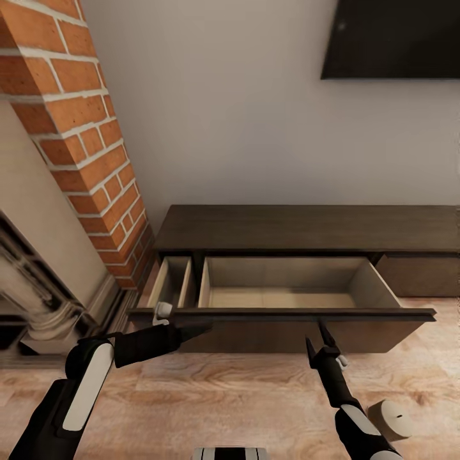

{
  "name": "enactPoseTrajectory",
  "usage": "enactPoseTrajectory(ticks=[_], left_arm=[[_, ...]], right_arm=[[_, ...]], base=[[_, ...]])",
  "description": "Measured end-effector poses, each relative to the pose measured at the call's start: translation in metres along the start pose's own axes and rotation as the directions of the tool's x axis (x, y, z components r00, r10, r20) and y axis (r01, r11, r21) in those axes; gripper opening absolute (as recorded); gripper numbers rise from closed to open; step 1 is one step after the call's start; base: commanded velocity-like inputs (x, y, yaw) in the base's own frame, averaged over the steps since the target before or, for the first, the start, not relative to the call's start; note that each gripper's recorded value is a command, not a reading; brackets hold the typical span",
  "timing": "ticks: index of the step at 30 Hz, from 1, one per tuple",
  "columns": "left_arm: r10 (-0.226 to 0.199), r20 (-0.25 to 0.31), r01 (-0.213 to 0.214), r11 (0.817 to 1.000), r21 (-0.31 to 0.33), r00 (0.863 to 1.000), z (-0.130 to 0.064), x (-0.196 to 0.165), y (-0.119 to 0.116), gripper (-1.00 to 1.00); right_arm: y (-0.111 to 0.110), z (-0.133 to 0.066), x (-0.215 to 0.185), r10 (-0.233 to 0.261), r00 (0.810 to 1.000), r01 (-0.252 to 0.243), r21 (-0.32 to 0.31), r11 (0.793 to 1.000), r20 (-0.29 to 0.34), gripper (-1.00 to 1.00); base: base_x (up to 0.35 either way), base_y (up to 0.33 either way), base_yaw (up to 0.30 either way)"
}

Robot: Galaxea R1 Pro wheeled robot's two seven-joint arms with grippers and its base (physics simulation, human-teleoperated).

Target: Place each of the two pumpkins and all three candles from the living room inside a cabinet in the living room (use any cabinet), then make sure every cabinet is closed, and position the cauldron so it is next to a table in the living room.

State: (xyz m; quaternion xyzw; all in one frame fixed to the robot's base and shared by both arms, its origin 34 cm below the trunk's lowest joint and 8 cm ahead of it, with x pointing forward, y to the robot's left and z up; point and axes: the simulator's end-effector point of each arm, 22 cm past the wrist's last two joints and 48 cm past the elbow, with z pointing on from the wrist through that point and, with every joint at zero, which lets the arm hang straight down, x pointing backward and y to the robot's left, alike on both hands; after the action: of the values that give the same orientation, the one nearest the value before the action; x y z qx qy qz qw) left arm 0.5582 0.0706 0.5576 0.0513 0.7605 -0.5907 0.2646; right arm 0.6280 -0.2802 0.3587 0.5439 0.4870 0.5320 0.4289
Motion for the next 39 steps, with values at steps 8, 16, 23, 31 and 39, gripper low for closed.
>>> enactPoseTrajectory(ticks=[8,16,23,31,39], left_arm=[[0.001,0.000,-0.001,1.000,0.000,1.000,0.000,0.000,0.000,1.00],[0.000,0.000,0.000,1.000,0.000,1.000,0.000,0.000,0.000,1.00],[0.000,0.001,0.000,1.000,0.000,1.000,0.000,0.000,0.000,1.00],[-0.001,0.006,0.001,1.000,-0.001,1.000,-0.002,-0.002,0.000,1.00],[0.017,0.013,-0.017,1.000,0.003,1.000,-0.004,-0.007,-0.007,1.00]], right_arm=[[0.000,0.000,0.000,0.000,1.000,0.000,0.000,1.000,0.000,1.00],[0.001,0.000,0.000,-0.004,1.000,0.004,-0.001,1.000,-0.002,1.00],[0.007,0.004,0.004,-0.027,0.999,0.027,-0.010,1.000,-0.035,1.00],[0.055,0.028,0.037,-0.042,0.985,0.022,-0.116,0.993,-0.168,1.00],[0.078,0.036,0.063,-0.004,0.959,-0.027,-0.106,0.994,-0.285,1.00]], base=[[-0.316,0.000,0.000],[-0.307,0.000,0.000],[-0.072,0.000,0.000],[-0.008,0.000,0.000],[0.000,0.000,0.000]])
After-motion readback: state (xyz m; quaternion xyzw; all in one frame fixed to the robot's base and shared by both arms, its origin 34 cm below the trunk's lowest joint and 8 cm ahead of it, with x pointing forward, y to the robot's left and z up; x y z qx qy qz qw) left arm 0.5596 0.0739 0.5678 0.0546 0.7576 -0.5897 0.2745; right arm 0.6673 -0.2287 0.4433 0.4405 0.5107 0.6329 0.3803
